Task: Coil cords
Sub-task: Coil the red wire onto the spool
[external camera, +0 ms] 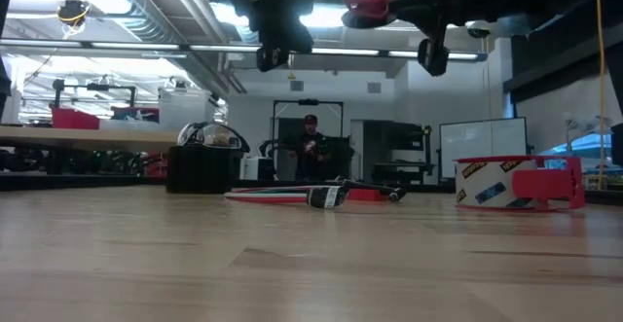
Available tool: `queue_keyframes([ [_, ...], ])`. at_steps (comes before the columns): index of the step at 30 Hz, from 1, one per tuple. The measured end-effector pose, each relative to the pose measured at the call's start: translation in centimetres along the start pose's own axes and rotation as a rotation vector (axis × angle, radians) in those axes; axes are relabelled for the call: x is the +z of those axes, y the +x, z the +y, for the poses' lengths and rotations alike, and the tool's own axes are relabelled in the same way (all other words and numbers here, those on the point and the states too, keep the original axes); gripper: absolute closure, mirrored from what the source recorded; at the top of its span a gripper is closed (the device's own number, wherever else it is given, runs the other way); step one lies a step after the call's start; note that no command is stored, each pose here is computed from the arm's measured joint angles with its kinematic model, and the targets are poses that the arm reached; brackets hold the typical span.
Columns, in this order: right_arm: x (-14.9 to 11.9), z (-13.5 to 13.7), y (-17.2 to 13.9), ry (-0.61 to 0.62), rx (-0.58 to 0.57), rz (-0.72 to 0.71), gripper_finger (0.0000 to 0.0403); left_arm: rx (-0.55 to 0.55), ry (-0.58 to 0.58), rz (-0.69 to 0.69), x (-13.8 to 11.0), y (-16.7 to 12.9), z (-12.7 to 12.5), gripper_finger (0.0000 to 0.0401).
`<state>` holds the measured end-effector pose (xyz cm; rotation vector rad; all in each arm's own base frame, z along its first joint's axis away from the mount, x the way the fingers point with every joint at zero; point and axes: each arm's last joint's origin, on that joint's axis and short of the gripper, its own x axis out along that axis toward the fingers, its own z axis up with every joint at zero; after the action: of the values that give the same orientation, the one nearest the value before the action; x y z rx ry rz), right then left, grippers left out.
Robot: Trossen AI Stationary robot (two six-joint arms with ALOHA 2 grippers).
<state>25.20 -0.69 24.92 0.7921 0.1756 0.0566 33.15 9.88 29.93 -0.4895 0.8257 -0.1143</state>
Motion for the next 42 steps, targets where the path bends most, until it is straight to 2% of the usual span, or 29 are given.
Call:
queue_keyframes([
  [4, -0.1, 0.1, 0.0, 0.0, 0.022, 0.023, 0.0395, -0.021, 0.061, 0.013, -0.1, 0.3, -0.6, 0.0356],
  [9, -0.1, 0.1, 0.0, -0.001, 0.046, 0.048, 0.0395, -0.189, 0.179, 0.003, -0.1, 0.2, -1.8, 0.0352],
  [13, -0.1, 0.1, 0.0, -0.001, 0.041, 0.042, 0.0395, -0.298, 0.272, -0.066, 0.6, 0.6, -3.2, 0.0354],
  [18, -0.1, 0.0, 0.0, -0.001, 0.02, 0.023, 0.0395, -0.342, 0.482, -0.193, 1.4, -0.1, -5.3, 0.0354],
  [20, -0.1, 0.0, 0.0, 0.0, 0.003, 0.012, 0.0395, -0.324, 0.587, -0.261, 1.6, -1.1, -6.1, 0.0354],
  [23, 0.1, 0.0, 0.0, -0.001, -0.017, -0.019, 0.0395, -0.189, 0.689, -0.367, 2.3, -2.0, -6.9, 0.0354],
  [27, 0.4, -0.3, 0.0, -0.002, -0.102, -0.11, 0.0395, 0.039, 0.683, -0.449, 2.9, -1.3, -7.5, 0.0354],
  [30, 0.6, -0.3, -0.1, -0.003, -0.143, -0.173, 0.0395, 0.134, 0.636, -0.441, 3.0, 0.4, -7.3, 0.0354],
  [36, 0.9, -0.5, -0.1, -0.026, -0.218, -0.247, 0.0395, 0.134, 0.585, -0.389, 2.7, 3.5, -7.0, 0.0354],
  [42, 0.9, -0.5, -0.2, -0.027, -0.239, -0.264, 0.0395, 0.13, 0.606, -0.47, 3.3, 3.5, -7.6, 0.0354],
])
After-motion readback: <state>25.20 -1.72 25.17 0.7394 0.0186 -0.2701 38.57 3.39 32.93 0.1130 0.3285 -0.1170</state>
